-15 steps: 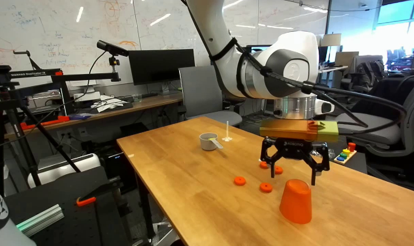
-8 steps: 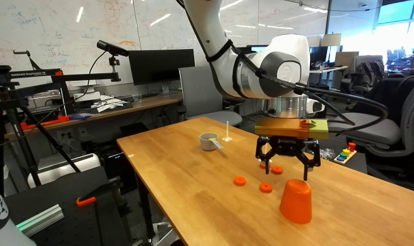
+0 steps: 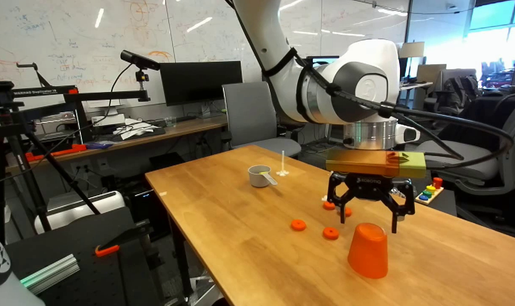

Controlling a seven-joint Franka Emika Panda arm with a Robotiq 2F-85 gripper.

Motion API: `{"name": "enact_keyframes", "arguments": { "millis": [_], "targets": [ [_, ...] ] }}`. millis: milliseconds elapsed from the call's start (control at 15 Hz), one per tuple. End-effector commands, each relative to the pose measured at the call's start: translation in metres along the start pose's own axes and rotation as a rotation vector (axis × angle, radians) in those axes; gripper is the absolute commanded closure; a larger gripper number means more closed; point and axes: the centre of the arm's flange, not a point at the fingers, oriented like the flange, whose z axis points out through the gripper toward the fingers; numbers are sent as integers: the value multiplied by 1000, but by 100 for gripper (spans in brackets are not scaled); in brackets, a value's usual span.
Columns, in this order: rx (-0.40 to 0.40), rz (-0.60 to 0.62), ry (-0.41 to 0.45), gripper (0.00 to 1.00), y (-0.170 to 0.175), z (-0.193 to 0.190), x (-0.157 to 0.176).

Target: Put the three blocks in the gray cup

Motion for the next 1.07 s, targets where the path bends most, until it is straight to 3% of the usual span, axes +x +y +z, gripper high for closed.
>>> {"name": "enact_keyframes", "arguments": {
  "millis": [0, 67, 133, 267, 533, 600, 667, 867, 1000],
  "targets": [
    [-8, -4, 11, 0, 6, -5, 0],
    [-11, -7, 12, 5, 7, -4, 1],
    [-15, -7, 11, 28, 8, -3, 2],
    [-15, -9, 10, 33, 8, 1, 5],
    [-10, -18, 13, 64, 7, 8, 9],
    [-11, -14, 10, 27, 7, 7, 11],
    [-9, -17, 9, 18, 6, 9, 10],
    [-1, -18, 2, 0, 3, 14, 10],
    [2, -19, -2, 0, 1, 15, 8]
  ]
}}
